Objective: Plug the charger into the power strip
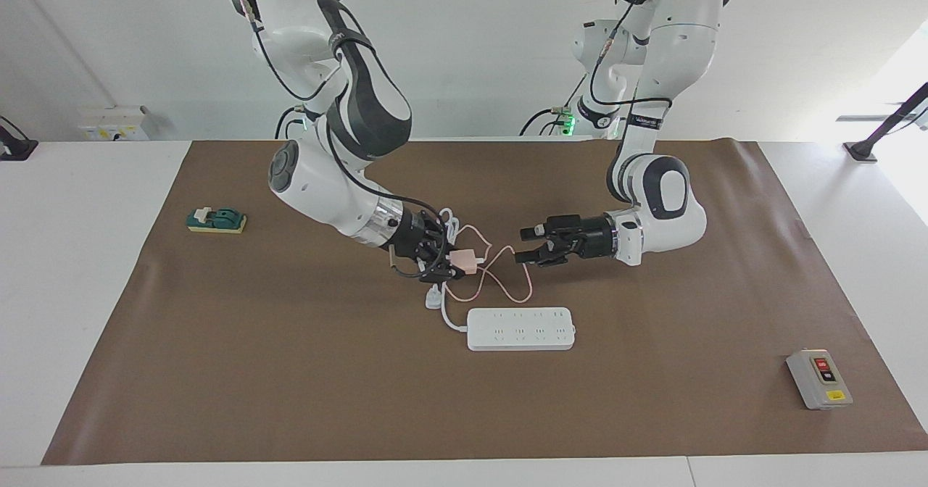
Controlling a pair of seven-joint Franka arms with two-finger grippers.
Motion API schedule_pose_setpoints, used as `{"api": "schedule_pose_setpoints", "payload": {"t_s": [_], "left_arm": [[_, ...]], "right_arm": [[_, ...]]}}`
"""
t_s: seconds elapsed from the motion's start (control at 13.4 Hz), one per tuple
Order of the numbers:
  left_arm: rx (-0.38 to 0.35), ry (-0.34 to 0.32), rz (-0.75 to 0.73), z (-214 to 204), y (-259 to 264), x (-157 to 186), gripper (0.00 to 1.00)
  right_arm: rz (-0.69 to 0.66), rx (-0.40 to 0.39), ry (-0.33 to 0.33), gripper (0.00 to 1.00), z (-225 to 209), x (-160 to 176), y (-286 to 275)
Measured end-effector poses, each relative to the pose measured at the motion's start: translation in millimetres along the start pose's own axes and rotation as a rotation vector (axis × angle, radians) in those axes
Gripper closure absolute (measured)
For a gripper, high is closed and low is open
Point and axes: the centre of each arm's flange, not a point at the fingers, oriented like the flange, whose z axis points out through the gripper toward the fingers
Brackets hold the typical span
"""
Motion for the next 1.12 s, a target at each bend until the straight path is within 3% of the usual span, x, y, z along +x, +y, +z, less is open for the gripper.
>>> {"api": "schedule_pose_setpoints", "payload": {"t_s": [0.45, 1.12], "left_arm": [[-0.002, 0.002, 0.003, 0, 0, 0, 0.00], [-0.006, 0.004, 0.088, 0, 1, 3, 0.00]], "right_arm": [[0.009, 0.027, -0.023, 0.53, 50, -53, 2], [0.009, 0.041, -0.026, 0.53, 46, -52, -6]]}}
